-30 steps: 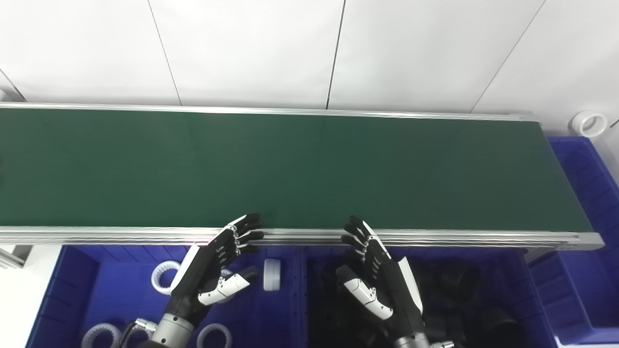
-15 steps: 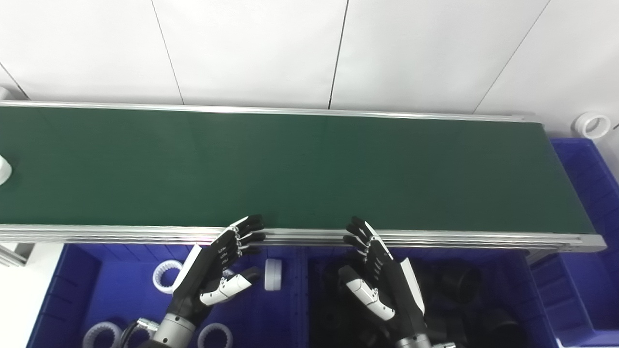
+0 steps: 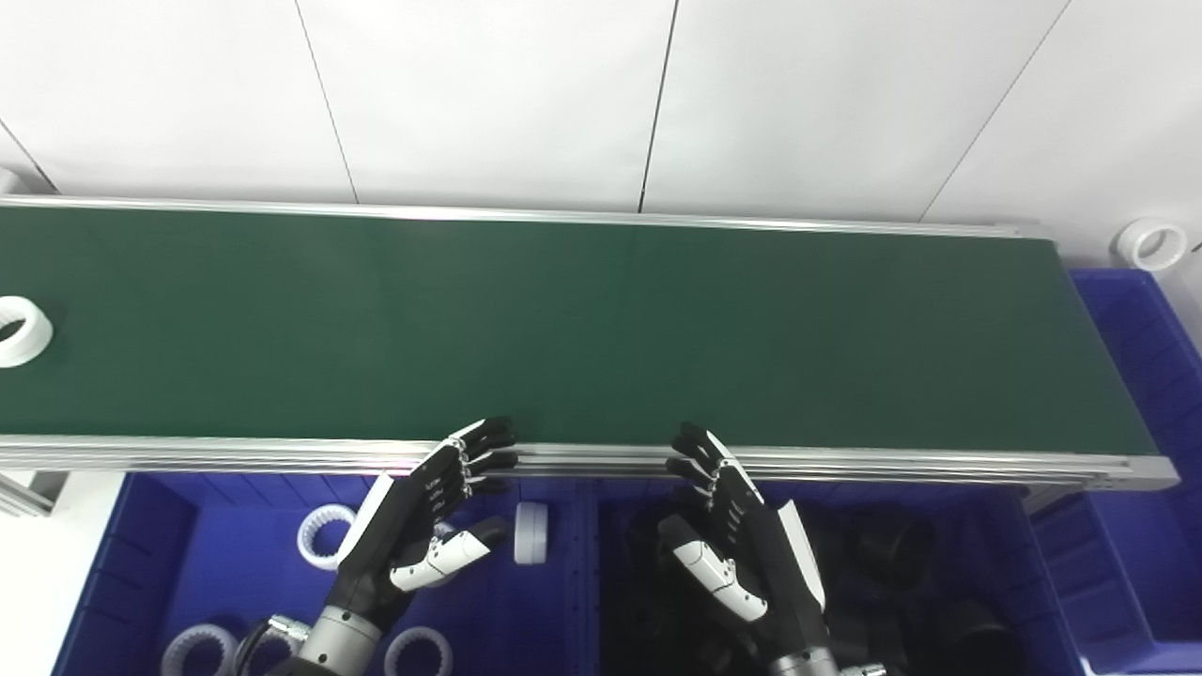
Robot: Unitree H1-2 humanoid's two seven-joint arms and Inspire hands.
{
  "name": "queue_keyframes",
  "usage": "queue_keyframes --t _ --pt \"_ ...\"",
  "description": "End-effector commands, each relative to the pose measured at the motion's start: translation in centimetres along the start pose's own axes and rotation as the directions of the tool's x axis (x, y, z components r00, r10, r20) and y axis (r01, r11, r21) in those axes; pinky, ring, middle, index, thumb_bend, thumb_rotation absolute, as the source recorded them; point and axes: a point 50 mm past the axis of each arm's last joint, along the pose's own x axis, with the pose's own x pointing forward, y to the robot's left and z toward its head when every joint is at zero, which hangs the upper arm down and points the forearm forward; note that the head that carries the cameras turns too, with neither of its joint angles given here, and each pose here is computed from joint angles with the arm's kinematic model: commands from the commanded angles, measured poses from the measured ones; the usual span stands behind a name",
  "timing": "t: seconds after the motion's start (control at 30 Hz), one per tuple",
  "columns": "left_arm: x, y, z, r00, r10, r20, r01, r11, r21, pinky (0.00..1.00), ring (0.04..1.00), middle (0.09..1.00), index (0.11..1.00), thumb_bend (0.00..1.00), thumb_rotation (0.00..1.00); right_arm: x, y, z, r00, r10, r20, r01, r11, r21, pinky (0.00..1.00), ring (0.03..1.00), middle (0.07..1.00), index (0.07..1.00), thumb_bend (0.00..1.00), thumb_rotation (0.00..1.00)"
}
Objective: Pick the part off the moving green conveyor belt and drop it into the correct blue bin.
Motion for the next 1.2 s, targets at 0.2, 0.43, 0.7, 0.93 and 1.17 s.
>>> queue_keyframes --t 0.2,0.43,0.7,0.93,1.17 --pt "0.6 -0.2 0.4 0.998 -0.004 0.064 0.003 1.0 0.011 0.7 0.778 0.825 0.836 0.89 0.53 0.1 0.0 0.3 0.998 -0.005 0.065 0.004 1.0 0.007 0.75 0.832 0.872 0.904 0.61 0.64" --pt "0.4 -0.6 -0.5 0.999 -0.009 0.051 0.009 1.0 -0.001 0.7 0.779 0.826 0.835 0.89 0.51 -0.1 -0.2 -0.4 0.998 0.003 0.067 -0.004 1.0 0.012 0.75 0.827 0.869 0.904 0.58 0.63" --pt "0.5 -0.8 -1.4 0.999 -0.008 0.047 0.008 1.0 0.007 0.69 0.767 0.808 0.822 0.91 0.5 -0.3 -0.4 -1.7 0.998 0.0 0.066 -0.001 1.0 0.015 0.73 0.816 0.862 0.897 0.59 0.66" --pt "0.7 -0.7 -2.0 0.999 -0.017 0.052 0.016 1.0 0.011 0.66 0.744 0.793 0.81 0.9 0.44 -0.1 -0.4 -2.2 0.999 0.001 0.053 -0.002 1.0 0.02 0.75 0.831 0.876 0.919 0.5 0.64" --pt "0.9 -0.4 -2.1 0.998 -0.02 0.055 0.019 1.0 0.015 0.64 0.734 0.787 0.804 0.91 0.42 0.0 -0.2 -2.4 0.999 0.001 0.052 -0.002 1.0 0.025 0.75 0.832 0.877 0.917 0.43 0.58"
